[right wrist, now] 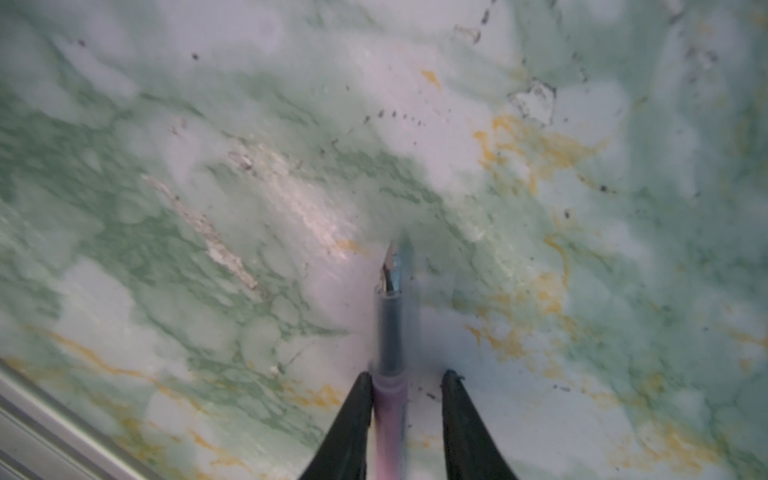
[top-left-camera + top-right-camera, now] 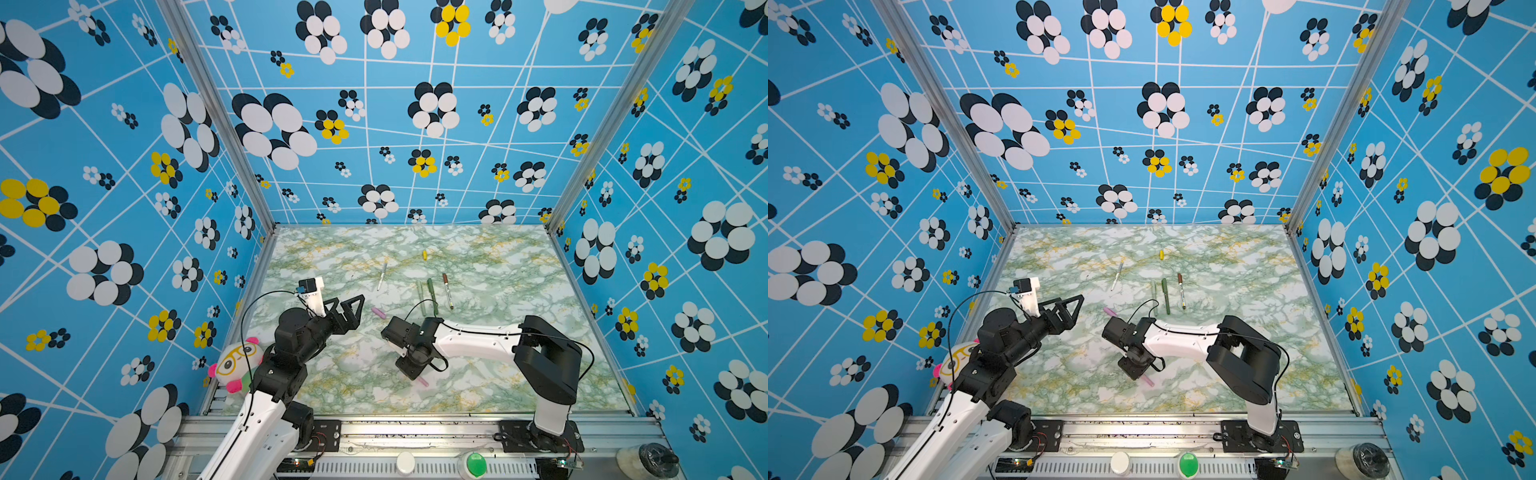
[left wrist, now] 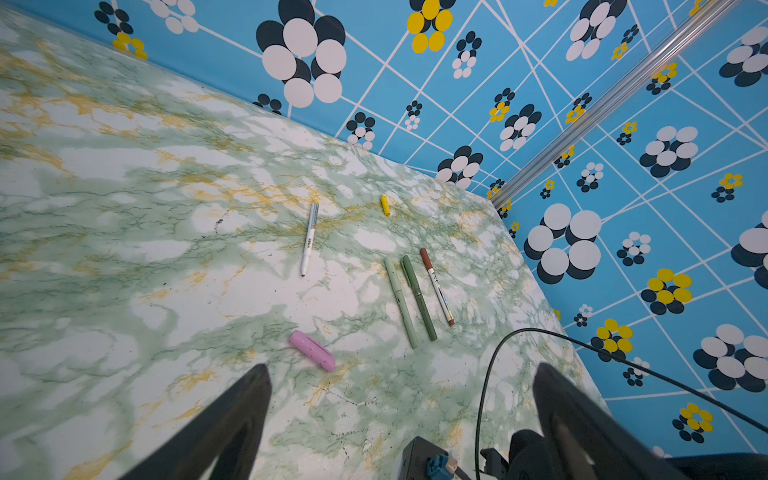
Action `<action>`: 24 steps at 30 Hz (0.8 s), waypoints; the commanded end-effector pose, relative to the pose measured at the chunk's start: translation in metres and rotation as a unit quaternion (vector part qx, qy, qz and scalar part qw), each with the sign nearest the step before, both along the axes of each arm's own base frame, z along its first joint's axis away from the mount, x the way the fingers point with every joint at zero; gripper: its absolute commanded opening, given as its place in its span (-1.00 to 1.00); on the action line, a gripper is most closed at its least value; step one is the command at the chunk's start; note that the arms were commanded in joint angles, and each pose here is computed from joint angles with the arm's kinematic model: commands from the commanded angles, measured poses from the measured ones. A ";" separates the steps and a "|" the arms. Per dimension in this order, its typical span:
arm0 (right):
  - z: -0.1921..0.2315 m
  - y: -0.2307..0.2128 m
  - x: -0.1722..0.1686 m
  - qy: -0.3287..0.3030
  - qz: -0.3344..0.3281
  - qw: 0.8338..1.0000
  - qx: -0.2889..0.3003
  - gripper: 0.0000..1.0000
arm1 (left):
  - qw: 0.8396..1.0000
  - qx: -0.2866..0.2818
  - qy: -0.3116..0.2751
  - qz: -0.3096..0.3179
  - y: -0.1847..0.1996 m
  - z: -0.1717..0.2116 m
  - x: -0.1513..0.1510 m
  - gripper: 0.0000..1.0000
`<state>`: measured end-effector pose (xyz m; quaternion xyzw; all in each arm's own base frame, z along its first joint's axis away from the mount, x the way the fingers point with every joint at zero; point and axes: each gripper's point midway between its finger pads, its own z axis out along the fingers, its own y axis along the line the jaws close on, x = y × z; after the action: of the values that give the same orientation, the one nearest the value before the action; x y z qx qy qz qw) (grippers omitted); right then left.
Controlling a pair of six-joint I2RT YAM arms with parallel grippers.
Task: Insert the pens into the pen caps
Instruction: 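Move the right gripper to the uncapped pink pen and grasp it, then lift the pink pen with the right gripper and carry it toward the left gripper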
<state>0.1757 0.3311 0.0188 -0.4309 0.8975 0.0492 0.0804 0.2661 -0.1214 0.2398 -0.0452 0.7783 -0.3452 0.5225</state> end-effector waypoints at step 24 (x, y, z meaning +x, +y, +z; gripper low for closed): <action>0.044 -0.016 0.064 -0.069 -0.114 0.989 0.068 -0.88 | 0.999 -0.007 -0.016 -0.032 -0.014 0.012 0.015 0.99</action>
<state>0.2161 0.3137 0.0292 -0.3644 0.9223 0.0368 0.1234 0.2789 -0.1300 0.2294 -0.0386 0.7868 -0.3516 0.5058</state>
